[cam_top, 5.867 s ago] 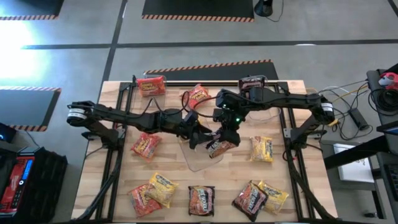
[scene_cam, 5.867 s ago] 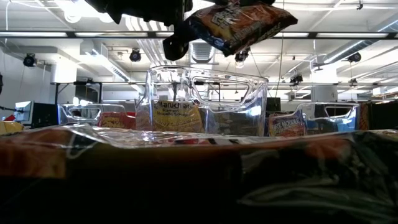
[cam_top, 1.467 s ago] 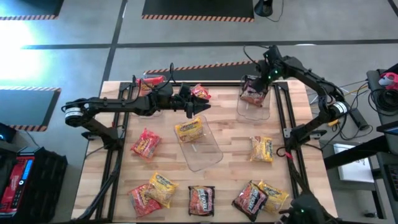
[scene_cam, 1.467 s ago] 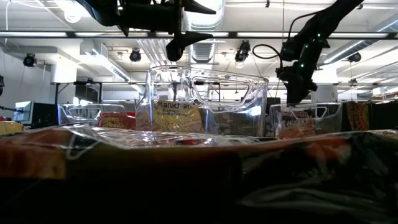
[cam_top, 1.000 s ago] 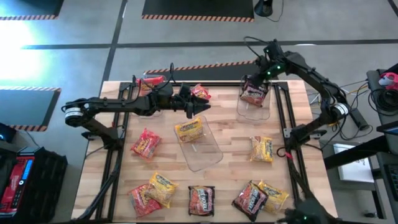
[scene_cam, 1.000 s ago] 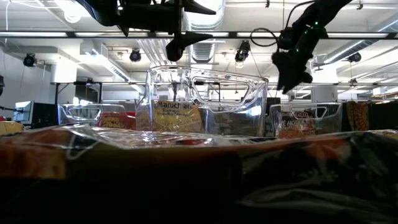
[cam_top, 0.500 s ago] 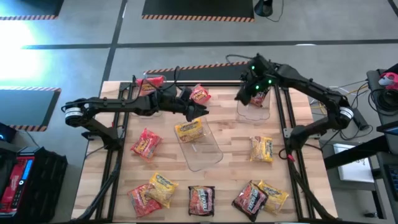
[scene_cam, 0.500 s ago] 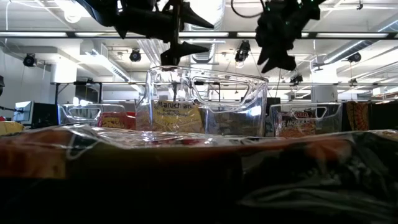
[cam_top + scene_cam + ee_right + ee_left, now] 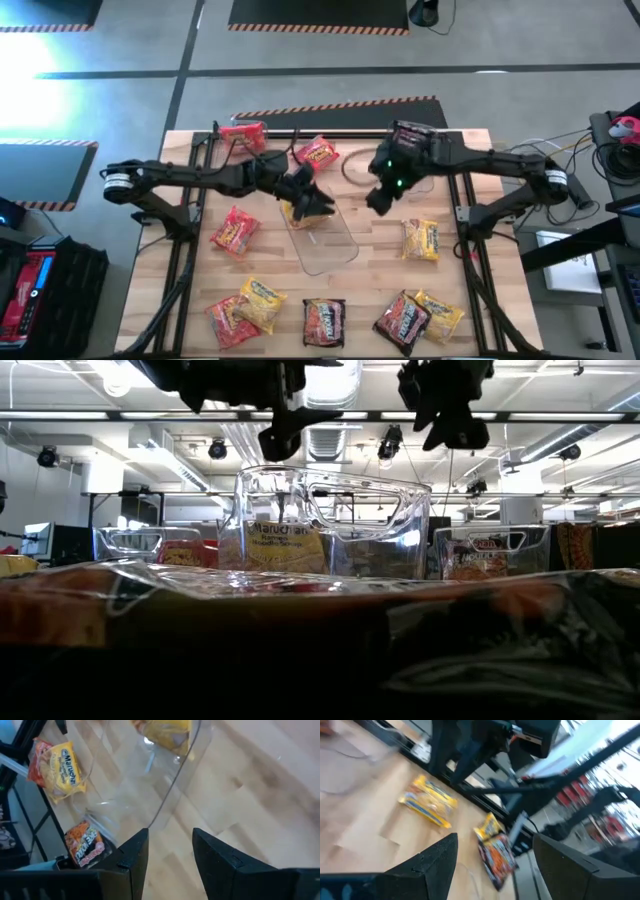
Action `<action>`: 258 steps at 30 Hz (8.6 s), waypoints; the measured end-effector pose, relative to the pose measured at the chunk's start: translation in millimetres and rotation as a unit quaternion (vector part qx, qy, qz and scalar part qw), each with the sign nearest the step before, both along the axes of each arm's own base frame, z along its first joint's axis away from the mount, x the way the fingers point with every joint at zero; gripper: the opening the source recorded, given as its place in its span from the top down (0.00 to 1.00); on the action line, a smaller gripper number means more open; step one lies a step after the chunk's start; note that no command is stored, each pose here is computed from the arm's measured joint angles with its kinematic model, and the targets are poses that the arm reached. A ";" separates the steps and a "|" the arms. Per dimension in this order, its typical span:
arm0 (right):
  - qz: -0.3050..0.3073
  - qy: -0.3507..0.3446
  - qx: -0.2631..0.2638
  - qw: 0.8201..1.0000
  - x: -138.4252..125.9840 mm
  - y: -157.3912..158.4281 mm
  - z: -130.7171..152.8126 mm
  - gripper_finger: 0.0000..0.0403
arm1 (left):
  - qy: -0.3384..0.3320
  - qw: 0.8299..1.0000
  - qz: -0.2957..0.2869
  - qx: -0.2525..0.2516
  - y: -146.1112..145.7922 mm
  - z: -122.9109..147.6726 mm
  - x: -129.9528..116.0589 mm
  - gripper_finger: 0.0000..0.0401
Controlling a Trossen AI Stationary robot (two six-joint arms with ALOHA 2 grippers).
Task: Sort Maruchan noodles
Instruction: Put the left black noodle pack into the top right transparent bin
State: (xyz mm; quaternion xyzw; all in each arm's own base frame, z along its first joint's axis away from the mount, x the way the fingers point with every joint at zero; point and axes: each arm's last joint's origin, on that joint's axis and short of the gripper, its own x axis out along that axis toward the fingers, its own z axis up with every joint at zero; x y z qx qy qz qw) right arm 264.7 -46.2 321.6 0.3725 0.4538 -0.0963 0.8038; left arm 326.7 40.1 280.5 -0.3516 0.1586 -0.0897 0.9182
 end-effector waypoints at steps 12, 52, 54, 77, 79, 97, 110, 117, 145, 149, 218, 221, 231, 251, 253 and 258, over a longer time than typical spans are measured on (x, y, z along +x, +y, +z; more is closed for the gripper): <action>0.003 0.039 0.008 0.999 12.3 84.6 -9.9 0.63 | 0.021 0.999 -0.049 -0.008 -41.7 -3.1 1.9 0.40; -0.042 -0.131 0.170 0.976 -6.9 216.9 -115.2 0.67 | 0.283 0.922 0.106 -0.241 -239.9 -94.0 -30.5 0.40; -0.058 -0.131 0.179 0.973 -8.2 217.2 -117.1 0.67 | 0.286 0.920 0.101 -0.249 -243.4 -98.4 -29.4 0.40; -0.064 -0.092 0.177 0.978 2.8 234.6 -141.8 0.67 | 0.289 0.876 0.160 -0.353 -280.6 -148.9 -30.5 0.40; -0.063 -0.093 0.178 0.978 5.7 236.8 -144.0 0.67 | 0.292 0.872 0.171 -0.353 -280.7 -149.5 -29.9 0.40; 0.002 -0.063 0.196 0.979 31.2 262.8 -164.3 0.67 | 0.343 0.867 0.217 -0.291 -293.2 -141.5 -0.6 0.40; 0.028 -0.039 0.190 0.981 23.9 265.6 -170.0 0.67 | 0.337 0.865 0.219 -0.299 -308.2 -153.7 29.3 0.41; 0.032 -0.013 0.169 0.985 16.8 264.4 -169.6 0.67 | 0.311 0.868 0.252 -0.295 -296.7 -152.7 37.4 0.45; 0.034 -0.030 0.157 0.987 9.1 257.0 -149.7 0.67 | 0.328 0.863 0.243 -0.299 -293.6 -158.6 42.1 0.64; 0.025 -0.026 0.166 0.986 7.8 257.5 -148.0 0.67 | 0.337 0.860 0.251 -0.289 -292.5 -160.2 40.2 0.69; -0.060 0.013 0.198 0.978 0.7 264.2 -155.6 0.67 | 0.292 0.918 0.241 -0.115 -290.2 -129.4 27.7 0.76; -0.068 0.010 0.189 0.980 0.2 263.6 -156.3 0.67 | 0.293 0.919 0.241 -0.112 -289.6 -130.4 27.1 0.76; -0.075 0.009 0.188 0.979 0.3 263.2 -156.5 0.67 | 0.300 0.920 0.230 -0.105 -287.1 -137.4 30.3 0.76; -0.093 -0.006 0.200 0.975 1.4 264.9 -154.4 0.67 | 0.339 0.909 0.223 -0.102 -287.9 -154.4 29.3 0.76; -0.092 -0.023 0.207 0.974 3.3 266.0 -151.9 0.67 | 0.338 0.909 0.223 -0.102 -287.9 -154.4 29.3 0.76; -0.083 -0.035 0.210 0.973 4.8 267.1 -149.7 0.67 | 0.338 0.909 0.223 -0.102 -287.9 -154.4 29.3 0.76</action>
